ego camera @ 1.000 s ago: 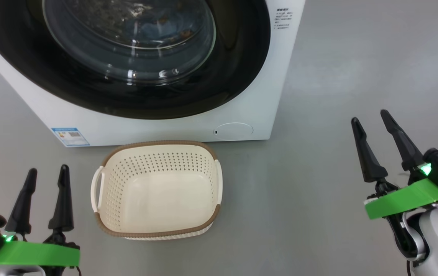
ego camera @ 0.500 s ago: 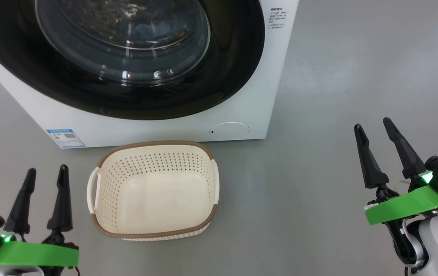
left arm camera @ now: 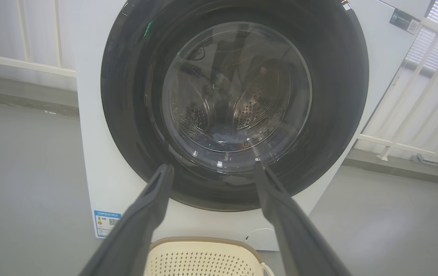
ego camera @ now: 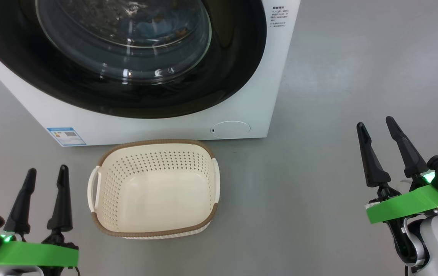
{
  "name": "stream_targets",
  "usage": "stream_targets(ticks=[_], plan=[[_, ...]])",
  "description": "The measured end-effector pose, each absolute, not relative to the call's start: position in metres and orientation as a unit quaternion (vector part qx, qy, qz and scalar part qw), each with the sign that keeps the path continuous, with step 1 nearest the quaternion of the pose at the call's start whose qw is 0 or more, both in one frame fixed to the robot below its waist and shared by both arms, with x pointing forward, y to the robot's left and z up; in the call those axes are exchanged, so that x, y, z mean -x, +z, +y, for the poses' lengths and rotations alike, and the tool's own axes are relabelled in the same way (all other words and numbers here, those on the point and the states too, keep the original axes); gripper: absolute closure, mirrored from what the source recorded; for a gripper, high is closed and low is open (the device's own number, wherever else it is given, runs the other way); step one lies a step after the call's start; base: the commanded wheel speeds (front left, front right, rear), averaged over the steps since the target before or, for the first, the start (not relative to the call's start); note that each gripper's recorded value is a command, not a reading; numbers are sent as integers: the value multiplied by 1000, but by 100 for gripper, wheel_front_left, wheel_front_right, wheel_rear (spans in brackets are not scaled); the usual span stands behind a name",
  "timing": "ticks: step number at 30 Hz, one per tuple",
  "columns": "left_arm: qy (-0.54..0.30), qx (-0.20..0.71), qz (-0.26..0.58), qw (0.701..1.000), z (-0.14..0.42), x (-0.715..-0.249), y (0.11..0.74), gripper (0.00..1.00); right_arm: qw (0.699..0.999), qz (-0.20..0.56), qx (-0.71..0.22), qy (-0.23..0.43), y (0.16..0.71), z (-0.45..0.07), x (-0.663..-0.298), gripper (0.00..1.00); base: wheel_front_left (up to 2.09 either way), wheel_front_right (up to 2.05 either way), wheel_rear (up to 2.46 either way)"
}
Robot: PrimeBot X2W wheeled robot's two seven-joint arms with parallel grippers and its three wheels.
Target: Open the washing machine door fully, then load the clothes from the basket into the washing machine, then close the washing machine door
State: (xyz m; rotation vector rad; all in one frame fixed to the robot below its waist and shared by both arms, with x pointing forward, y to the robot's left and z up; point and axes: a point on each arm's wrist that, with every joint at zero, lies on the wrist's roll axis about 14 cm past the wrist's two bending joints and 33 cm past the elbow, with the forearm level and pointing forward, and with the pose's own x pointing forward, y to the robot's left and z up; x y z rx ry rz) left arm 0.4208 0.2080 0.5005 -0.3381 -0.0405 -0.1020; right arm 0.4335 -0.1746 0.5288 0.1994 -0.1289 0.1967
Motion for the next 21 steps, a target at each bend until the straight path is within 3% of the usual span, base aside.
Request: stream_targets(ticks=[21], plan=[[-55,166,-21,984,208,-421,502,0,988,-66,-102,96,530,-175,-432,0,0,0,0]])
